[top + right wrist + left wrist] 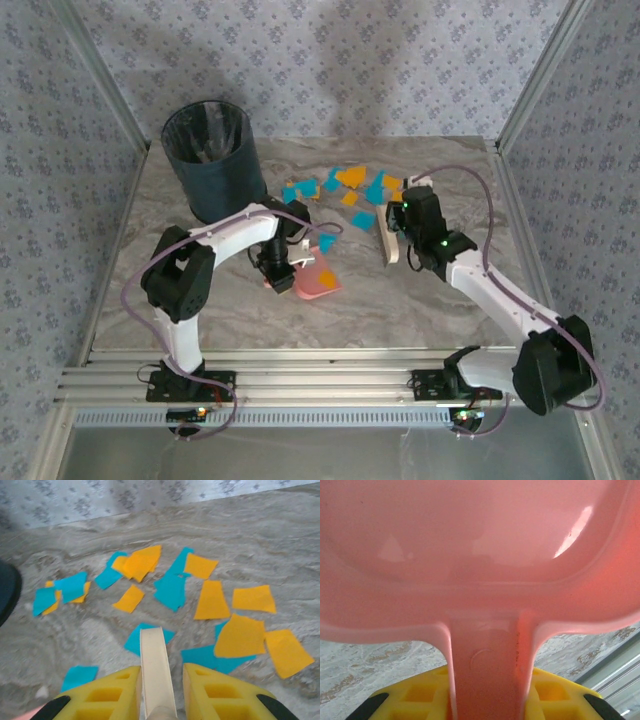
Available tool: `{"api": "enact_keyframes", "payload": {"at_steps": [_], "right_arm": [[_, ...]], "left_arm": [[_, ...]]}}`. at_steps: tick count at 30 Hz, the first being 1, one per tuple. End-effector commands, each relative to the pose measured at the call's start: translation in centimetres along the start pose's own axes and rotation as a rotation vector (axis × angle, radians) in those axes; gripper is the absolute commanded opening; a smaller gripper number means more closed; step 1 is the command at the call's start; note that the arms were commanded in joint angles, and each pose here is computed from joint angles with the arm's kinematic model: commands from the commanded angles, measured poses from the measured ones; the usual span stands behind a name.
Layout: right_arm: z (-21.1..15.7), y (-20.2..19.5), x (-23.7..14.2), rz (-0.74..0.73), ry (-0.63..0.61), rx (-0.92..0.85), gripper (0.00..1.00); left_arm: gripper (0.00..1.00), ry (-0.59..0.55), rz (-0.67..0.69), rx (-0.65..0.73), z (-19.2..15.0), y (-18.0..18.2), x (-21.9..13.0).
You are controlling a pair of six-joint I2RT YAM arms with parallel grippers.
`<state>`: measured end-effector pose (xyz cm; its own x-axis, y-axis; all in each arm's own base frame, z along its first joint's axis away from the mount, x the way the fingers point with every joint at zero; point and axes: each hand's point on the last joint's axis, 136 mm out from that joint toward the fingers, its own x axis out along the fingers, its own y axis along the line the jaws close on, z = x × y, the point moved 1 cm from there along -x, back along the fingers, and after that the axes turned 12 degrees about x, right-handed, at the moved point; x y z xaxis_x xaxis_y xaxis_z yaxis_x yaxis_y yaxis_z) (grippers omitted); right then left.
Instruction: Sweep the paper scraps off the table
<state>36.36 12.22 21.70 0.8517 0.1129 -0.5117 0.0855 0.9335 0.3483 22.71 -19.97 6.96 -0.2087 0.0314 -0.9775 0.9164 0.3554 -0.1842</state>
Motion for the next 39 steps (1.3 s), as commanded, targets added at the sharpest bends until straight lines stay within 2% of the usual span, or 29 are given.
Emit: {"api": "enact_keyframes", "payload": {"at_steps": [1, 9, 19, 30, 39], "right_arm": [[3.1, 0.8, 1.3, 0.035, -0.062, -0.021, 0.0], [4.4, 1.5, 5.4, -0.006, -0.046, -0.102, 0.0], [3.0, 3.8, 8.5, -0.099, 0.015, -0.287, 0.0], [-1.0, 6.8, 9.2, 0.047, 0.14, -0.343, 0.0], [-4.3, 10.0, 7.5, 0.177, 0.203, -0.436, 0.0]], "left_arm": [[0.0, -0.014, -0.004, -0.022, -0.8, -0.7, -1.0], [0.0, -0.028, -0.008, -0.068, -1.6, -0.4, -0.8], [0.0, -0.032, -0.018, -0.116, -2.6, 0.2, -0.4], [0.0, -0.026, -0.01, -0.153, -3.0, 1.4, -0.2], [0.0, -0.01, -0.003, -0.144, -2.5, 2.5, -0.1]]}}
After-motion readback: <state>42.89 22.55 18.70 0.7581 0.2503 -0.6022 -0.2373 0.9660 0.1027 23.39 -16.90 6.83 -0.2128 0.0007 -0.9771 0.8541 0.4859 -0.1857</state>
